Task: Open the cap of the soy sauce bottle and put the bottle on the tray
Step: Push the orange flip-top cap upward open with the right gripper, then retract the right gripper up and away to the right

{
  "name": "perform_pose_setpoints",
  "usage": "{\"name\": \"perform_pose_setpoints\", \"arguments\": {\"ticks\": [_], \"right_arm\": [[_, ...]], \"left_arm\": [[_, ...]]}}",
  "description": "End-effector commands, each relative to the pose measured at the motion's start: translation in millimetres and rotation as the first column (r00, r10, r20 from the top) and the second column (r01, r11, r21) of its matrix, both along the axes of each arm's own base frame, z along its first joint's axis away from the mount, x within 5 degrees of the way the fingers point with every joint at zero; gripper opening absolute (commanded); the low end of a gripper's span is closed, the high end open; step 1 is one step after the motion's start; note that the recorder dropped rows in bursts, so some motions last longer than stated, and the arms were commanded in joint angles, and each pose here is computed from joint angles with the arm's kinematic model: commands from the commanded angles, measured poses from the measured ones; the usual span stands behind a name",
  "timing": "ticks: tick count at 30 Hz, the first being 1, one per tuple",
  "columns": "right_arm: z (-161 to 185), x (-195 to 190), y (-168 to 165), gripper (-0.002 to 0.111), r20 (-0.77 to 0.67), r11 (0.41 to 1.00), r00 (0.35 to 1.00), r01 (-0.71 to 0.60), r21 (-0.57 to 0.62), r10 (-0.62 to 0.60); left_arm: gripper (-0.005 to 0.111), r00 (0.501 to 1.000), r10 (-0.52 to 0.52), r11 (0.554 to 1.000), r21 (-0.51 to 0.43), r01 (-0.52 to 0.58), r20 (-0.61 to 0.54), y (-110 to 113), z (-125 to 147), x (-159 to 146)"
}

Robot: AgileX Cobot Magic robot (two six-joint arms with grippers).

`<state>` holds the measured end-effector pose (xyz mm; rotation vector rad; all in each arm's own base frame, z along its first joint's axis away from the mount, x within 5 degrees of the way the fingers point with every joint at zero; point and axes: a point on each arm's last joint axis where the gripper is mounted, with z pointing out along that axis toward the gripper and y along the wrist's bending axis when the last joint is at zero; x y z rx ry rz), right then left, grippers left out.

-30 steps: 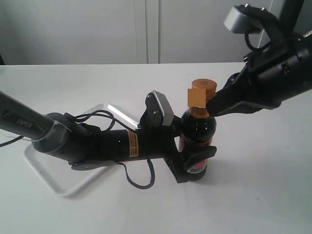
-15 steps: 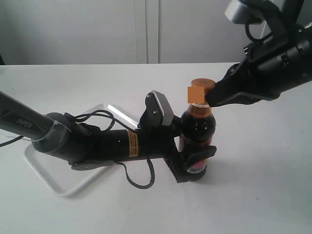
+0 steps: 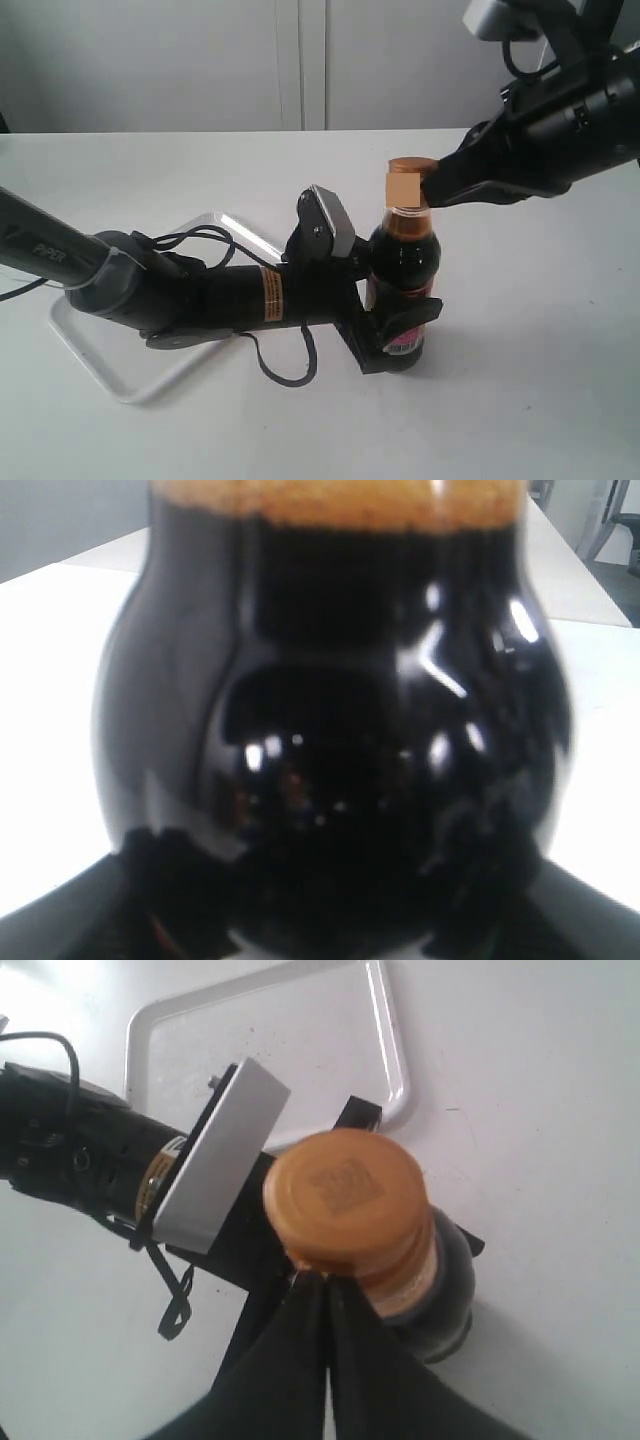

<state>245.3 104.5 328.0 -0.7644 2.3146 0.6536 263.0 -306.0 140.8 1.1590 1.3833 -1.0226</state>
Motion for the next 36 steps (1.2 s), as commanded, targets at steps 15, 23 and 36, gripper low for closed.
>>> {"name": "perform_pose_setpoints", "arguments": {"ticks": [15, 23, 36], "right_arm": [[35.2, 24.9, -4.3, 0.0, 0.261, 0.98, 0.946, 0.172, 0.105, -0.194], [33.0, 25.4, -6.9, 0.0, 0.291, 0.986, 0.942, 0.162, 0.043, -0.168], [23.1, 28.9, -26.6, 0.0, 0.336, 0.946, 0.927, 0.246, -0.209, -0.167]], "left_arm": [[0.0, 0.997, -0.063, 0.998, 0.011, 0.063, 0.043, -1.4, 1.0, -5.9], [0.0, 0.997, -0.064, 0.998, 0.011, 0.063, 0.045, -1.4, 1.0, -5.9], [0.0, 0.997, -0.061, 0.998, 0.01, 0.061, 0.044, -1.4, 1.1, -5.7]]}}
